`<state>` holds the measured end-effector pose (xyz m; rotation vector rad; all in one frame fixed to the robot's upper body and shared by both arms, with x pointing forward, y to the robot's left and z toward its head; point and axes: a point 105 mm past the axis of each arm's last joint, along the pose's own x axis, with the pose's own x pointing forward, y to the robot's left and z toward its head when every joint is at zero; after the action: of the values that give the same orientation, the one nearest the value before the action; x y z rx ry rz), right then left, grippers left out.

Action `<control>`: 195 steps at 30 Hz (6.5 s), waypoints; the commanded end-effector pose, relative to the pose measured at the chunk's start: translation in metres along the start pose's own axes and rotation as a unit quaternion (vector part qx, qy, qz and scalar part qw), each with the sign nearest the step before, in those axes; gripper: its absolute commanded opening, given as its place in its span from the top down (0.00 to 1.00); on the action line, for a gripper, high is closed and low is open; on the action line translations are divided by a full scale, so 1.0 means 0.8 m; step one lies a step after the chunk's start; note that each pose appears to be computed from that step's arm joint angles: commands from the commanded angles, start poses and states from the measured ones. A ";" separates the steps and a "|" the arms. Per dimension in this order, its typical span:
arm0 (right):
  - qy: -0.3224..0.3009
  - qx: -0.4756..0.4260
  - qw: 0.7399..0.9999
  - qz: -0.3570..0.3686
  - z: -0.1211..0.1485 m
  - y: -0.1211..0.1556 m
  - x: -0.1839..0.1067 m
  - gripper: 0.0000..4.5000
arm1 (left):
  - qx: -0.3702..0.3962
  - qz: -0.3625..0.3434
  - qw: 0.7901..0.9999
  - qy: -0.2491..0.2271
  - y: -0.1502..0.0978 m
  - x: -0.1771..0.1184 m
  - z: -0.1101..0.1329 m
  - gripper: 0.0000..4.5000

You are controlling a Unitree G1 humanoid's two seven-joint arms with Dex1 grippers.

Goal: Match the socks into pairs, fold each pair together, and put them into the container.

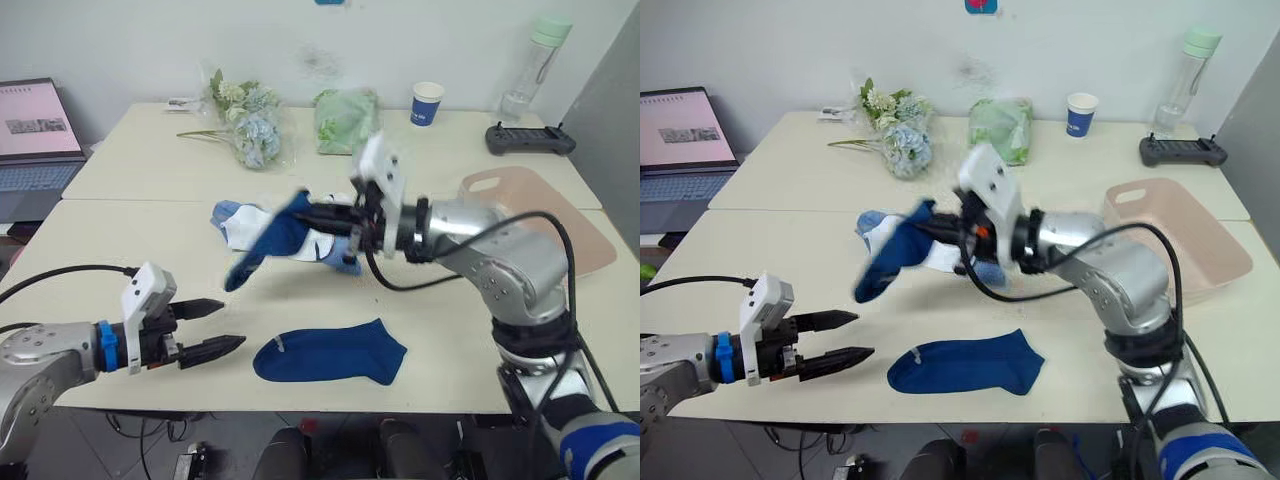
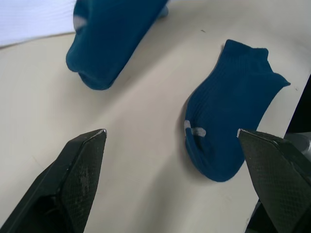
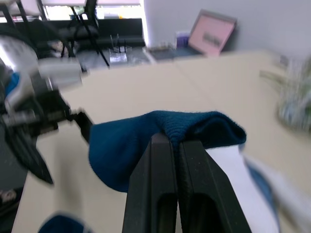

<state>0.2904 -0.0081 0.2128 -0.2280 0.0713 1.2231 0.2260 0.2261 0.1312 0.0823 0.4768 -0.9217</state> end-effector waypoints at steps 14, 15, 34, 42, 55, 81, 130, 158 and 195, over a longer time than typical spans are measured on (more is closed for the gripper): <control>0.144 -0.003 0.986 -0.080 -0.106 -0.025 -0.047 0.99 | -0.031 0.090 0.994 -0.051 0.043 0.069 0.031 0.00; 0.145 -0.003 0.986 -0.083 -0.108 -0.025 -0.048 0.99 | -0.039 0.098 0.993 -0.050 0.047 0.076 0.030 0.00; 0.170 0.019 0.979 -0.112 -0.143 -0.029 -0.058 1.00 | -0.059 0.075 0.995 0.003 0.045 0.160 -0.007 0.98; 0.149 0.016 0.978 -0.147 -0.132 -0.036 -0.073 1.00 | -0.057 0.059 0.995 -0.052 0.038 0.139 0.030 0.99; 0.076 0.148 0.983 -0.078 -0.073 0.018 -0.108 1.00 | -0.095 -0.040 0.990 -0.099 -0.018 0.049 0.061 0.99; 0.200 0.169 0.959 -0.107 -0.170 0.058 -0.106 1.00 | -0.105 0.018 0.994 -0.020 -0.036 0.069 -0.041 0.99; 0.092 0.076 0.983 -0.140 -0.112 0.026 -0.124 0.01 | -0.057 0.119 0.986 -0.098 0.005 0.020 -0.010 0.44; 0.182 0.111 0.975 -0.061 -0.209 0.083 -0.102 1.00 | 0.058 -0.049 0.995 0.069 -0.030 0.106 -0.077 1.00; 0.038 0.119 0.977 -0.175 -0.138 0.024 -0.113 1.00 | 0.150 -0.161 0.975 -0.024 -0.082 0.152 0.005 1.00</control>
<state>0.2537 -0.1064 0.1075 -0.0623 0.2697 0.8403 0.2470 0.1010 0.0918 0.2509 0.2969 -1.2463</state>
